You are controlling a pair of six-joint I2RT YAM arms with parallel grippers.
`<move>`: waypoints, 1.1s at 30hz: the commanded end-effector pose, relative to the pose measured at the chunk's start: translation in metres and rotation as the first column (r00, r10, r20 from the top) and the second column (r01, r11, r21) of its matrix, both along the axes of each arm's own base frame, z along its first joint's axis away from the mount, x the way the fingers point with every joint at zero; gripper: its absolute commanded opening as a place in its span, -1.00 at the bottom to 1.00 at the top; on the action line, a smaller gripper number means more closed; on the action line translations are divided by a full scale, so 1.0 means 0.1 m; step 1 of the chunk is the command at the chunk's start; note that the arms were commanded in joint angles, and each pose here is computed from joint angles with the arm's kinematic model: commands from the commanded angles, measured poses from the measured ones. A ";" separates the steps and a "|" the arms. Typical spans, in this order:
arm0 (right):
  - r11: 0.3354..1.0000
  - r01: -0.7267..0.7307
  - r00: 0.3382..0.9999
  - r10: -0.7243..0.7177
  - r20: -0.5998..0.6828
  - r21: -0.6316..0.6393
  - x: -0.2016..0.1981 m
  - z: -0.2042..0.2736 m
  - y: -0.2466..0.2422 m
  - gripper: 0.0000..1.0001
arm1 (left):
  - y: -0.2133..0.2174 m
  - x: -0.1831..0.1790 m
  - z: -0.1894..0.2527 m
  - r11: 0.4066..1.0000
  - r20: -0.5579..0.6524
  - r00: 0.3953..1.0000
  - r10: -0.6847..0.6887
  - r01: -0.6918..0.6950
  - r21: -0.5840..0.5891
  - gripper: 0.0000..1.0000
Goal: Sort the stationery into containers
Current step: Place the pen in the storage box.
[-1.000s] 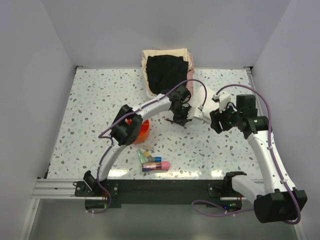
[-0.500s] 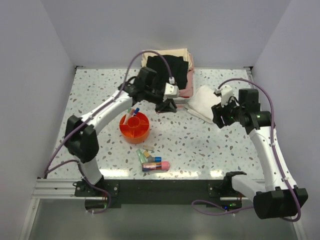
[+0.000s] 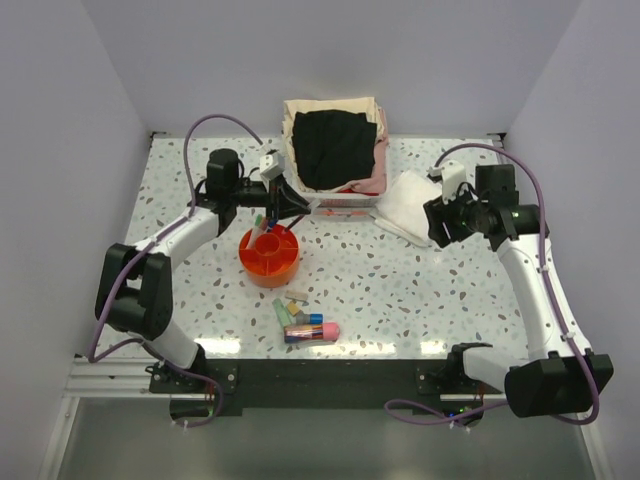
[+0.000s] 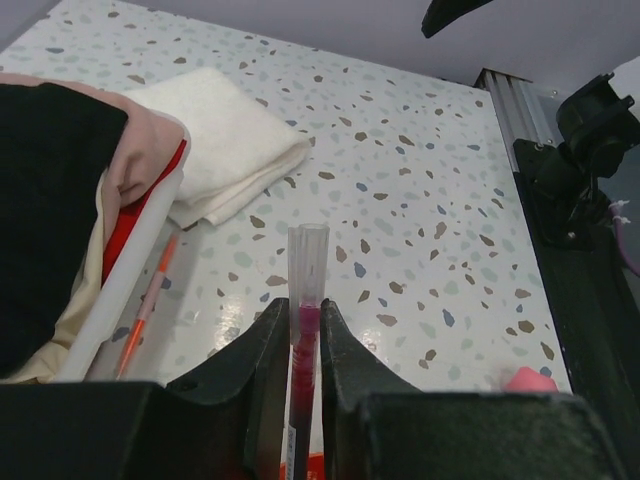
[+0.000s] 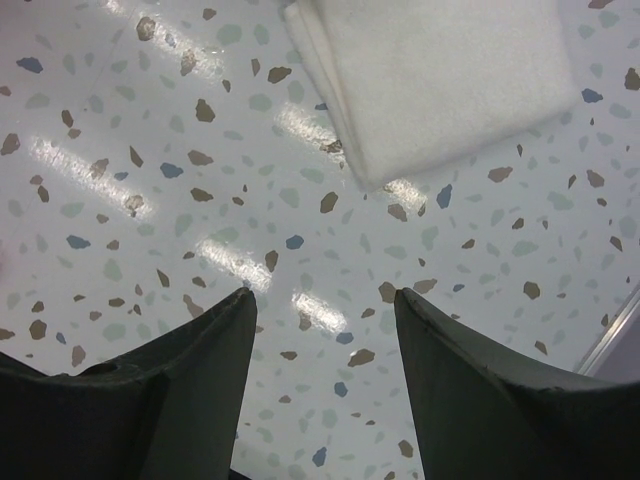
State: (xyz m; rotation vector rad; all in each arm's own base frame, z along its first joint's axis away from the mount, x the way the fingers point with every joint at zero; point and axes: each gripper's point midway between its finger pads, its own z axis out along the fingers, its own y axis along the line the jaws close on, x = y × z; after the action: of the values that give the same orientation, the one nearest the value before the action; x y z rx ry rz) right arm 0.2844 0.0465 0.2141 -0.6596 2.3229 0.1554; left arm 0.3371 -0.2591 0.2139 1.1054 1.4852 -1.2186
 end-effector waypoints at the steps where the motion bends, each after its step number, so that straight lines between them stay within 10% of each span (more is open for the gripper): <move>1: 1.000 0.020 1.000 -0.020 0.019 -0.018 0.03 0.12 -0.05 0.22 | 0.02 0.04 0.10 0.998 0.059 0.998 -0.020 0.024 -0.062 -1.00; 11: 0.998 0.045 0.999 -0.045 -0.001 -0.039 0.01 0.05 -0.14 0.22 | 0.18 0.19 -0.36 1.000 -0.007 1.000 0.002 -0.002 -0.029 -0.99; 28: 0.999 0.044 0.999 -0.044 -0.004 0.001 0.15 -0.15 -0.09 0.24 | 0.19 0.25 0.53 0.999 0.183 0.983 0.001 -0.008 0.040 0.05; 33: 0.999 0.036 0.999 -0.036 -0.003 0.015 0.13 -0.21 -0.06 0.24 | -0.30 0.29 0.16 0.948 0.260 0.960 -0.106 0.019 0.318 0.11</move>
State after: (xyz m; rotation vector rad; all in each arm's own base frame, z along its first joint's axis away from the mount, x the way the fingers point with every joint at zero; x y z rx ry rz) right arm 0.2903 0.0355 0.1880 -0.6201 2.3884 0.1332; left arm 0.3725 -0.2510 0.2607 1.2390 1.3990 -1.0092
